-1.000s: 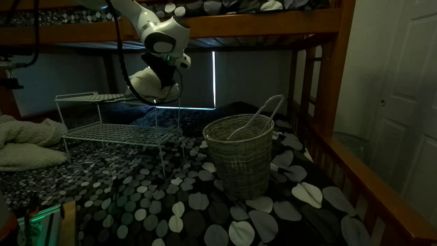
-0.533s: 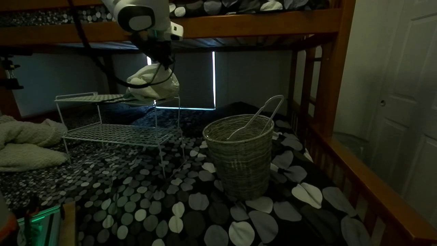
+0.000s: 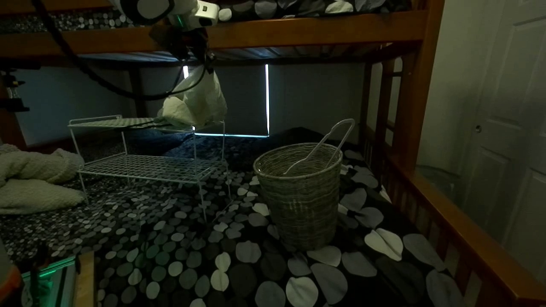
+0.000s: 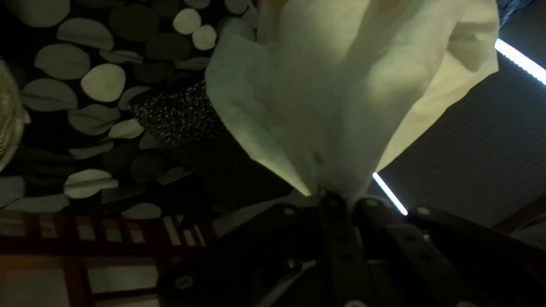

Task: Put the towel inside the basket

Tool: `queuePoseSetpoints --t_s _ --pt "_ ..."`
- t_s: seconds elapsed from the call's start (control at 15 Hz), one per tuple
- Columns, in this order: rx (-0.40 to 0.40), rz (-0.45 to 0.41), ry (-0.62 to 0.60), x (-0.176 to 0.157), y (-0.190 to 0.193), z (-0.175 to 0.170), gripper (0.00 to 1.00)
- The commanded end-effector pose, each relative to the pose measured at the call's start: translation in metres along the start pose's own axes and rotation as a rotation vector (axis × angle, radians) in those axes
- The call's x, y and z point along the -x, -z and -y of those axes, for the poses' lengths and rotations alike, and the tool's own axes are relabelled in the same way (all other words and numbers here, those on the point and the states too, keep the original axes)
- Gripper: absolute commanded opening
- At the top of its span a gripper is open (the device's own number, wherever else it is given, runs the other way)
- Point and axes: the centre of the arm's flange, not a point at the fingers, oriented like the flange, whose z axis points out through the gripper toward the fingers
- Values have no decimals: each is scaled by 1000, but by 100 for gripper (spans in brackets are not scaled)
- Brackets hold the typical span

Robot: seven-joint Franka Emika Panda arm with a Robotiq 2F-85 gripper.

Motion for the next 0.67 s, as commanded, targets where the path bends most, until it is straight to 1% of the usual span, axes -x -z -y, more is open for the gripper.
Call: queuePoseSetpoints --t_s 0.0,0.2,0.27,0.33,0.4,0.47,0.53,0.6 --pt "138 -131 -59 5 84 -35 0" --pt "247 -254 -113 -1 151 -61 0" --pt "293 -288 -134 2 172 -70 0" --pt "216 -250 -96 -18 131 -59 1" --pt "246 -279 -112 -16 151 -66 1" --pt "262 -294 -119 -12 163 -69 1" --pt "268 -299 -121 -9 169 -70 0" --pt "284 -336 -157 -13 174 -82 0"
